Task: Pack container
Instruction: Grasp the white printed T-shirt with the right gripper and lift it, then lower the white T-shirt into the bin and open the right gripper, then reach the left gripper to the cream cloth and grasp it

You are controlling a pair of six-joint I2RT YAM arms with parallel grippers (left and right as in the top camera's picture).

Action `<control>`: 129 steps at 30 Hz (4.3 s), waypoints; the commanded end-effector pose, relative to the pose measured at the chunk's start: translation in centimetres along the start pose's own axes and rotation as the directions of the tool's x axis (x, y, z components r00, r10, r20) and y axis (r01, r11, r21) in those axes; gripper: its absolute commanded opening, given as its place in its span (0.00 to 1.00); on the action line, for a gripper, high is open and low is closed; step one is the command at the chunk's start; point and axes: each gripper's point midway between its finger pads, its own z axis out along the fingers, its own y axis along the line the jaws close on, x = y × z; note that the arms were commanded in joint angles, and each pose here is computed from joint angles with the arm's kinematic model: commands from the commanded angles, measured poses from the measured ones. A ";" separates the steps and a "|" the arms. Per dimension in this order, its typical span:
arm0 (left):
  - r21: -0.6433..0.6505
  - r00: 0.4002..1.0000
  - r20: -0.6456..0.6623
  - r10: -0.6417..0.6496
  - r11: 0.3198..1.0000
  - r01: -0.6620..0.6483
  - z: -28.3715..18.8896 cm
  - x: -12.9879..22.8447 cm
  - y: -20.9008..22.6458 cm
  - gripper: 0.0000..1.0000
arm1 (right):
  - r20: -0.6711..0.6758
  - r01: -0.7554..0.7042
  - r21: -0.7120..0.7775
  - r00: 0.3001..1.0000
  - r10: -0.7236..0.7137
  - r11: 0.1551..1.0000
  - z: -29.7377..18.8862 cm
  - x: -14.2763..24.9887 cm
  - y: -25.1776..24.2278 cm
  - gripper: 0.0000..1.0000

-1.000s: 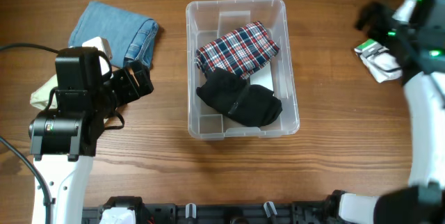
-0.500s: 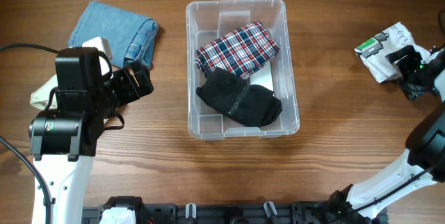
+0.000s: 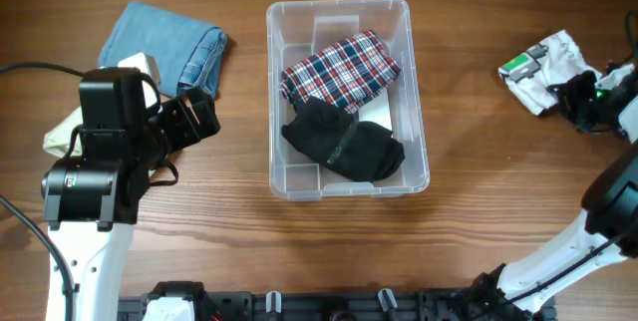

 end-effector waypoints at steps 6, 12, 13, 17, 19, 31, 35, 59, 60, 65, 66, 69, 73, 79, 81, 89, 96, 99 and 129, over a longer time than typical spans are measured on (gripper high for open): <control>0.020 1.000 0.020 0.011 1.000 -0.012 -0.6 -0.7 -0.4 1.00 | 0.376 0.801 -0.260 0.599 -0.707 0.539 -16.5 8.2 24.8 0.04; 0.020 1.000 0.020 0.011 1.000 -0.012 -0.6 -0.7 -0.4 1.00 | 0.297 0.955 -0.268 -0.045 -0.954 -0.129 -16.7 26.6 28.2 0.04; 0.020 1.000 0.020 0.011 1.000 -0.012 -0.6 -0.7 -0.4 1.00 | 0.267 0.936 -0.291 -0.118 -0.956 -0.197 -16.2 28.7 27.7 0.04; 0.020 1.000 0.020 0.011 1.000 -0.012 -0.6 -0.7 -0.4 1.00 | 0.199 0.799 -0.463 -0.328 -0.923 -0.384 -15.1 36.2 24.9 0.04; 0.020 1.000 0.020 0.011 1.000 -0.012 -0.6 -0.7 -0.4 1.00 | 0.170 0.744 -0.518 -0.395 -0.903 -0.423 -14.3 38.1 23.6 0.04; 0.020 1.000 0.020 0.011 1.000 -0.012 -0.6 -0.7 -0.4 1.00 | -0.045 0.694 -0.636 -0.471 -0.881 -0.338 -9.5 39.5 18.9 0.04; 0.020 1.000 0.020 0.011 1.000 -0.012 -0.6 -0.7 -0.4 1.00 | -0.255 0.925 -0.317 -0.297 -0.920 -0.211 -5.8 34.1 19.8 1.00; 0.019 1.000 0.019 0.011 1.000 -0.011 -0.6 -0.7 -0.4 1.00 | -0.611 0.831 -0.452 -0.025 -0.791 0.323 3.5 44.6 9.6 0.04; 0.019 1.000 0.020 0.011 1.000 -0.012 -0.6 -0.7 -0.4 1.00 | -0.609 0.832 -0.454 -0.028 -0.793 0.319 3.5 44.5 9.6 0.04; 0.018 1.000 0.015 0.011 1.000 -0.011 -0.6 -0.6 -0.3 1.00 | -0.536 0.858 -0.440 -0.014 -0.844 0.265 2.3 43.0 13.1 0.04; 0.016 1.000 0.011 0.011 1.000 -0.011 -0.6 -0.5 -0.3 1.00 | -0.498 0.872 -0.427 -0.005 -0.867 0.240 1.3 42.2 14.9 0.04; 0.013 1.000 0.006 0.010 1.000 -0.010 -0.6 -0.4 -0.2 1.00 | -0.319 0.920 -0.362 0.030 -0.947 0.151 -3.1 38.9 21.5 0.12; 0.014 1.000 0.006 0.010 1.000 -0.010 -0.6 -0.4 -0.2 1.00 | -0.004 0.961 -0.263 0.083 -0.997 0.081 -11.0 35.0 28.3 1.00; -0.079 0.984 0.091 -0.154 0.984 0.161 0.5 -3.4 3.6 1.00 | 0.027 0.965 -0.236 0.122 -0.992 0.112 -14.0 33.2 27.9 1.00; -0.129 0.957 0.065 -0.282 0.949 0.288 2.4 -4.0 7.4 1.00 | -0.016 0.964 -0.239 0.118 -0.993 0.118 -13.2 33.4 27.1 1.00; -0.450 0.705 -0.002 -0.710 0.630 0.633 5.9 1.2 23.3 1.00 | -0.060 0.962 -0.243 0.114 -0.992 0.125 -12.5 33.6 26.3 1.00; -0.381 0.694 -0.133 -0.708 0.683 0.624 10.6 2.6 26.4 1.00 | -0.072 0.961 -0.244 0.113 -0.991 0.128 -12.3 33.7 26.1 1.00; -0.276 0.734 -0.212 -0.645 0.760 0.588 13.2 2.5 25.9 1.00 | -0.075 0.961 -0.245 0.113 -0.991 0.128 -12.3 33.7 26.0 1.00; 0.431 0.976 0.125 -0.176 0.896 0.106 -1.3 -8.6 0.1 0.04 | 0.099 0.737 0.167 0.649 -0.755 0.655 -17.1 21.8 24.0 1.00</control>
